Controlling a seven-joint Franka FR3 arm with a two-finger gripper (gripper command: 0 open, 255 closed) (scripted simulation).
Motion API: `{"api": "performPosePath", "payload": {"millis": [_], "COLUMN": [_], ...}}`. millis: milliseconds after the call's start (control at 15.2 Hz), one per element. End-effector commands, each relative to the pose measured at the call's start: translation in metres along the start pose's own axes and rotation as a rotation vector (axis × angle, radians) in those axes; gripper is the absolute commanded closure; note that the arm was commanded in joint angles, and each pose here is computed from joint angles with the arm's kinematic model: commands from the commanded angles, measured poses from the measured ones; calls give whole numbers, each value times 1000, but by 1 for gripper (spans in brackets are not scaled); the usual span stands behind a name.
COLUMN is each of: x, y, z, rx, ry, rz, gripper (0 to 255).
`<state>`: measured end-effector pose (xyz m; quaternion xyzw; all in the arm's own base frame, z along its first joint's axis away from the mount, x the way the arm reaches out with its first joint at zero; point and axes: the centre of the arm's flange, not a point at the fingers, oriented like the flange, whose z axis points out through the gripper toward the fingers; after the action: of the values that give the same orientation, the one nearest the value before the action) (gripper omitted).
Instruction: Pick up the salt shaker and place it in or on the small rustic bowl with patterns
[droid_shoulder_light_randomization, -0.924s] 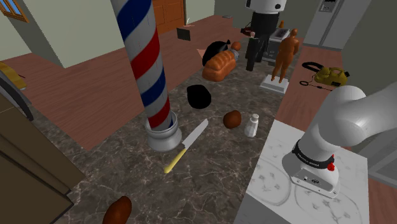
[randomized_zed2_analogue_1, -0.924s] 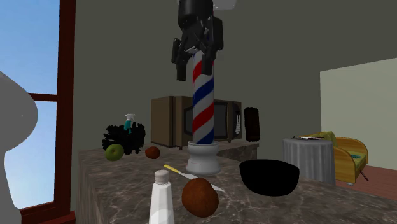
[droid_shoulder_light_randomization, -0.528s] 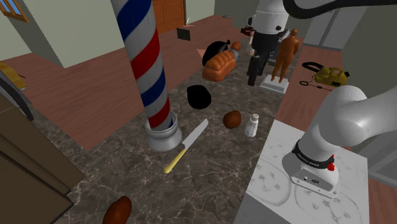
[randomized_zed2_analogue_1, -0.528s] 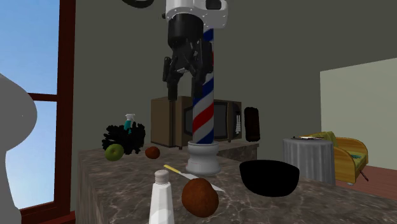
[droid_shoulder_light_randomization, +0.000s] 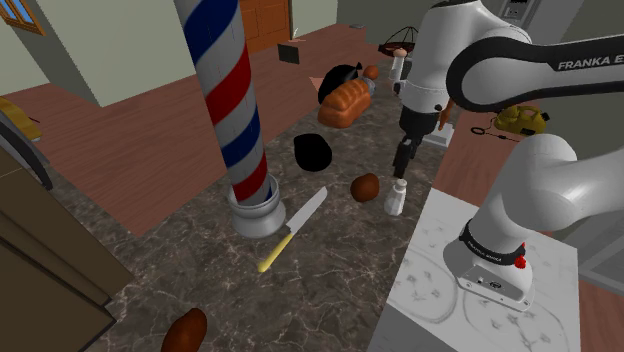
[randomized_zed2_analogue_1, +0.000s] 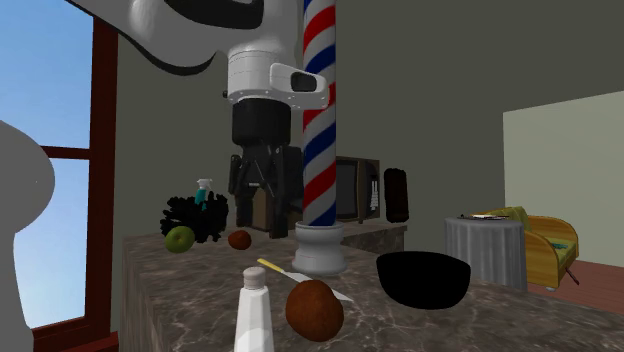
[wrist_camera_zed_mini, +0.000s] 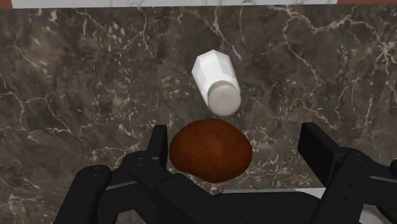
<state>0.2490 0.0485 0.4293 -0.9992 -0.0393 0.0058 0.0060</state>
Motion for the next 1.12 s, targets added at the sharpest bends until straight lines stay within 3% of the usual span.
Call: {"api": "performPosePath", "payload": {"millis": [0,462,990,1056], "x": [-5,-5,-5,-5], "y": [-1,-1,-1,-1], "z": [14,54,54,54], "rx": [-4,-4,-4,-4], "ry": [2,2,2,2], "rz": [-1,-1,-1,-1], "gripper": [0,0,0,255]}}
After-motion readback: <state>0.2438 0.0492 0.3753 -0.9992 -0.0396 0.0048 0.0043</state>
